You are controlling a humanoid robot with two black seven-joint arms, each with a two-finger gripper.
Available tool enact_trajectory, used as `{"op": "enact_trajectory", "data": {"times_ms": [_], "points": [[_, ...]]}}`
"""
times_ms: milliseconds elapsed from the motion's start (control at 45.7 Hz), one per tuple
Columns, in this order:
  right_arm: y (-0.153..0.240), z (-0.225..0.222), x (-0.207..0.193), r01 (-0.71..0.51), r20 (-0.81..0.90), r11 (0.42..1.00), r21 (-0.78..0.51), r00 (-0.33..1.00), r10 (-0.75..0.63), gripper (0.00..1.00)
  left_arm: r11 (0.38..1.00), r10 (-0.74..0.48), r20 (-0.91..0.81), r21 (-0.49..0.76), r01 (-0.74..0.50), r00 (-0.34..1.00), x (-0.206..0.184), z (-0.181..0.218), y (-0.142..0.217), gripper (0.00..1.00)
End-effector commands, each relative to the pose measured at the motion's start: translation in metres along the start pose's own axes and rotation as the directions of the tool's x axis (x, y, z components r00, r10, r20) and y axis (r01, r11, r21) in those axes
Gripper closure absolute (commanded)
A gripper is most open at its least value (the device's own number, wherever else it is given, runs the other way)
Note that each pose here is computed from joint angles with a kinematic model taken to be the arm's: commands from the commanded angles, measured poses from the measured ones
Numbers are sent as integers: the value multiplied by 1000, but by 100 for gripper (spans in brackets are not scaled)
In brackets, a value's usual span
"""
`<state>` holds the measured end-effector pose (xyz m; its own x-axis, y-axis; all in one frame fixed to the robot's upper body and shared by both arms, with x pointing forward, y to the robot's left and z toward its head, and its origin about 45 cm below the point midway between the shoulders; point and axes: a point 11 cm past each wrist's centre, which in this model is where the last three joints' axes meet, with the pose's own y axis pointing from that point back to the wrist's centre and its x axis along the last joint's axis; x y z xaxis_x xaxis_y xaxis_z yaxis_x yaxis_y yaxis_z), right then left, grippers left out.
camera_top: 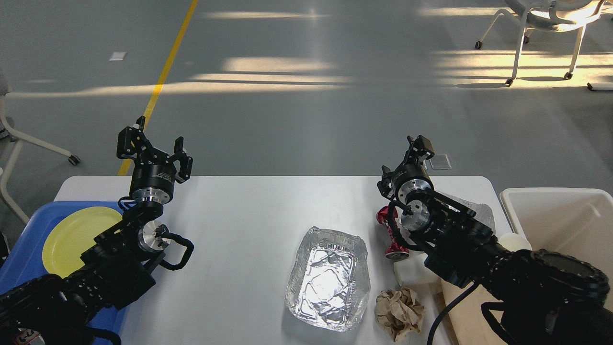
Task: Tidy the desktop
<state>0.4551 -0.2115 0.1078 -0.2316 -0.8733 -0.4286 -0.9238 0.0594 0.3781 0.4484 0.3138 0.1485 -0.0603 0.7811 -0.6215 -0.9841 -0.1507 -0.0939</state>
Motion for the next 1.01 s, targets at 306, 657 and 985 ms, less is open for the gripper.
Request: {"op": "enact_trajectory", "data": {"times_ms": [306,657,985], "points": [[0,1,-6,12,18,1000,-16,1000,-11,0,1000,0,0,-1,0,1000,0,0,0,3],[-15,-84,-7,12,33,992,128,999,-17,0,1000,0,0,-1,0,1000,0,0,0,3],[-16,-101,-20,87,72,981,172,992,-100,0,1000,0,0,-1,0,1000,0,0,0,3]]}}
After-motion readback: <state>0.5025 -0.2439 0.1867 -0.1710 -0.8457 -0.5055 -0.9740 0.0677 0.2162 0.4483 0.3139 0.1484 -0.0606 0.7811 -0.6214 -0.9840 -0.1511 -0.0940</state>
